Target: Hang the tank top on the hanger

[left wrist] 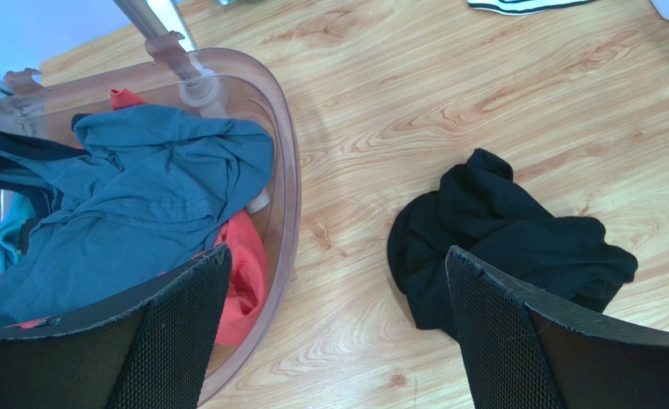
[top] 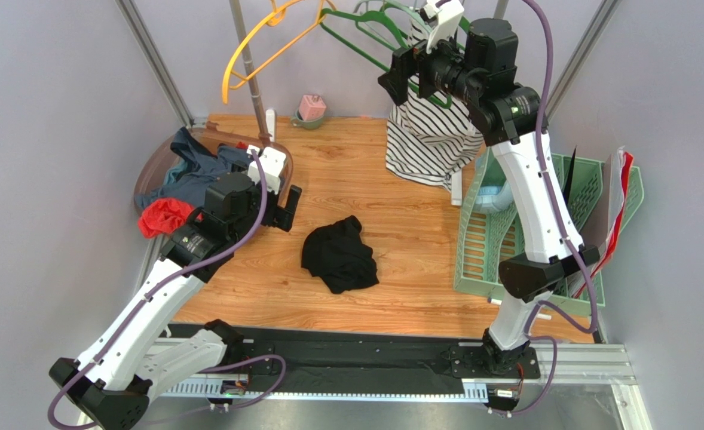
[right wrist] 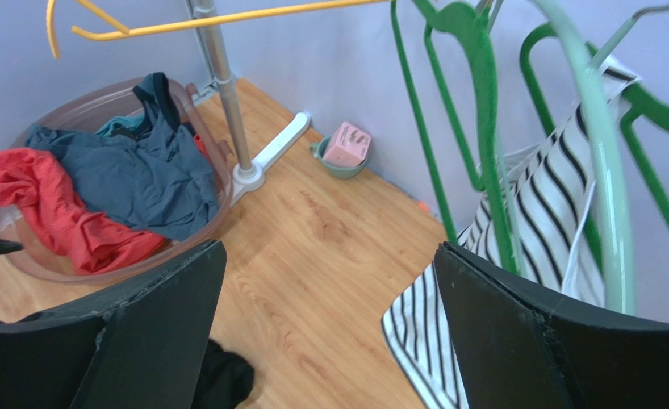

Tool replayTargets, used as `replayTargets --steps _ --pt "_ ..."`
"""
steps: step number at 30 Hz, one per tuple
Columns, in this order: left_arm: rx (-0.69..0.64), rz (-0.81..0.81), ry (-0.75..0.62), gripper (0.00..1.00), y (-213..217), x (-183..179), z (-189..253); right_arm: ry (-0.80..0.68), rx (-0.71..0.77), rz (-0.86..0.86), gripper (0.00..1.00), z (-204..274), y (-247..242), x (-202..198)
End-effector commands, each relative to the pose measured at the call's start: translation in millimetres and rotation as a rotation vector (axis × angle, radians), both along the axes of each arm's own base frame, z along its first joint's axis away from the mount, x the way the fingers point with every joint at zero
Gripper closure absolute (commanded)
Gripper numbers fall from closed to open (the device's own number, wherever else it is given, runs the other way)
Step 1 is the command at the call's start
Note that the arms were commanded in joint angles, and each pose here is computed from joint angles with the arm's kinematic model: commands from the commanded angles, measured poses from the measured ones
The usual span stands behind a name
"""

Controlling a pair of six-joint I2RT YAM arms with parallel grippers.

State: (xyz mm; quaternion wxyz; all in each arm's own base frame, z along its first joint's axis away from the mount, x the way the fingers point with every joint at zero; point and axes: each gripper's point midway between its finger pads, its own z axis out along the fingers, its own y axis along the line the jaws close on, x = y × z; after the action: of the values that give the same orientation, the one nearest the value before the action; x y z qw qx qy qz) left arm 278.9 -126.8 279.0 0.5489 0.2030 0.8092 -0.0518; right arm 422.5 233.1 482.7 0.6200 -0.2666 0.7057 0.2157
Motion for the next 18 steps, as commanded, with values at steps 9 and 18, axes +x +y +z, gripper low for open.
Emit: replayTargets --steps 9,18 --pt "-0.041 -0.024 -0.017 0.01 -6.7 -0.3 8.4 -0.121 -0.046 -0.085 0.01 -5.8 -11.7 63.6" --pt "-0.043 -0.032 -0.015 0.01 -7.9 -1.8 8.6 -0.177 -0.061 -0.098 0.01 -1.4 -14.6 69.7"
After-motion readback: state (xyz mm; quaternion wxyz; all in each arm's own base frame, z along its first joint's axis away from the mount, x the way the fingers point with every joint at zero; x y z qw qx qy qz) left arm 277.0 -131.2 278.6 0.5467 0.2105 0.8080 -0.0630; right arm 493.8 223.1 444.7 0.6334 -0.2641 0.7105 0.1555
